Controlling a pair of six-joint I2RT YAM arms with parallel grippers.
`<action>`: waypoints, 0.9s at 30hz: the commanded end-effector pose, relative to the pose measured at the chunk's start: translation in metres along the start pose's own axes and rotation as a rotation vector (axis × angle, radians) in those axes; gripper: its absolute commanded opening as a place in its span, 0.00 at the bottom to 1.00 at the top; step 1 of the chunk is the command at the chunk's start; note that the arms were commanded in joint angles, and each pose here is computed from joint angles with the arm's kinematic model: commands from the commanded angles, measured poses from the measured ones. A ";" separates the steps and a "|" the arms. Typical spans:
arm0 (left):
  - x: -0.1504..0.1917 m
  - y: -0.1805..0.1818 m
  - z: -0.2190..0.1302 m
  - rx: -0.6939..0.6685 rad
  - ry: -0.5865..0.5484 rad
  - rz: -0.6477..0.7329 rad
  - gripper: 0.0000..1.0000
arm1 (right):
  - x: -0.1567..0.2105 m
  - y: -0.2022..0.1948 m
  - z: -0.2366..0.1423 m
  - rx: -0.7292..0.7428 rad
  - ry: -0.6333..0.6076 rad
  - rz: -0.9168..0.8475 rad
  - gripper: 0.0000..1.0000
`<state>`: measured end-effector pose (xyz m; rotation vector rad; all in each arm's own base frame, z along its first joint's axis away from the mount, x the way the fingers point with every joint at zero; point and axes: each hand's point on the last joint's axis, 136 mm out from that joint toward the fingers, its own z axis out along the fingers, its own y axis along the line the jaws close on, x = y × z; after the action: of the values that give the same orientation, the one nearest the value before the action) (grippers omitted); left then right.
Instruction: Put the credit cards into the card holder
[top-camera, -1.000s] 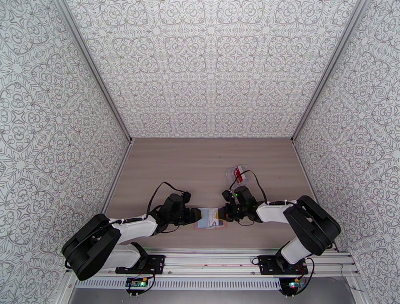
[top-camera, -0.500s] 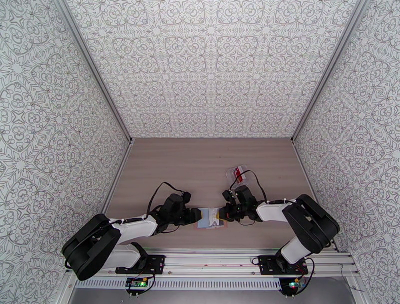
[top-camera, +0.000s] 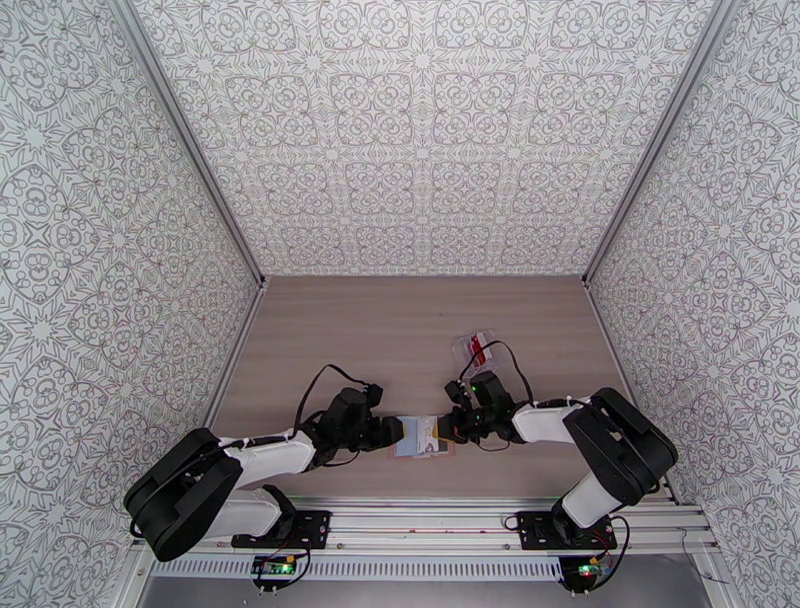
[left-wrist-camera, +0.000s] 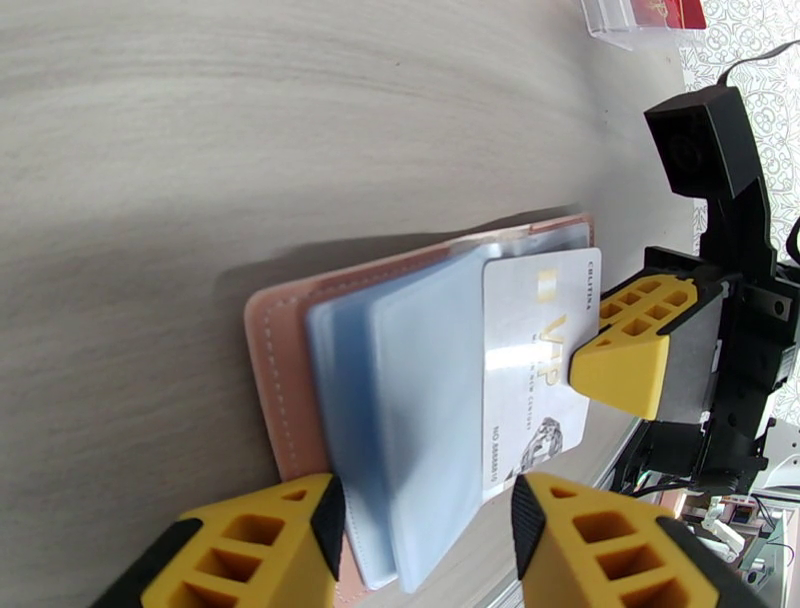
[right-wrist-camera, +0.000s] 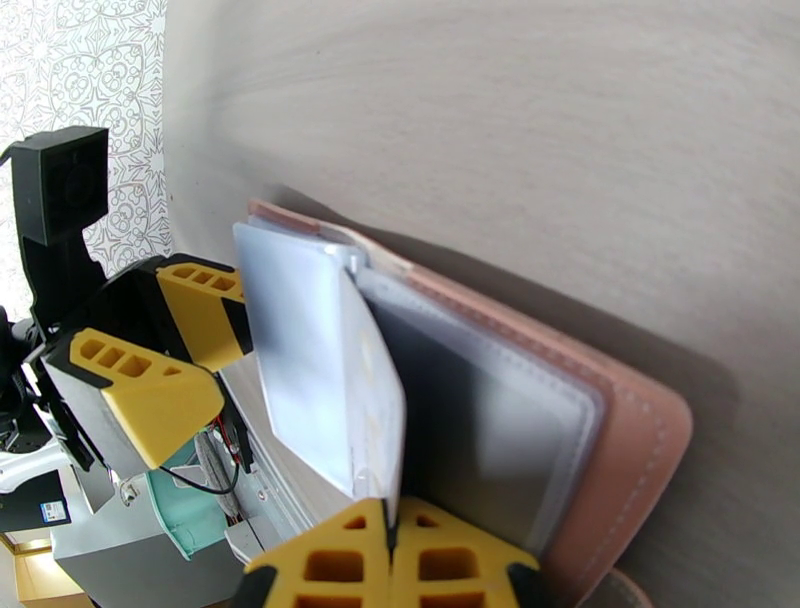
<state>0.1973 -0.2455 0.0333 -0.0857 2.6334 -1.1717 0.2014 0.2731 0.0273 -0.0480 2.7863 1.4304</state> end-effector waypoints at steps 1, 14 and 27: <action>0.006 0.007 0.004 -0.041 0.028 0.006 0.52 | 0.006 -0.017 0.004 0.052 0.019 0.037 0.00; 0.008 0.008 0.006 -0.040 0.033 0.005 0.52 | 0.004 -0.014 0.008 0.048 0.023 0.035 0.00; 0.009 0.009 0.006 -0.044 0.033 0.005 0.52 | 0.004 -0.008 0.011 0.028 0.026 0.033 0.00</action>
<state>0.1980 -0.2465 0.0327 -0.0849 2.6371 -1.1710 0.2013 0.2779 0.0264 -0.0600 2.7834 1.4589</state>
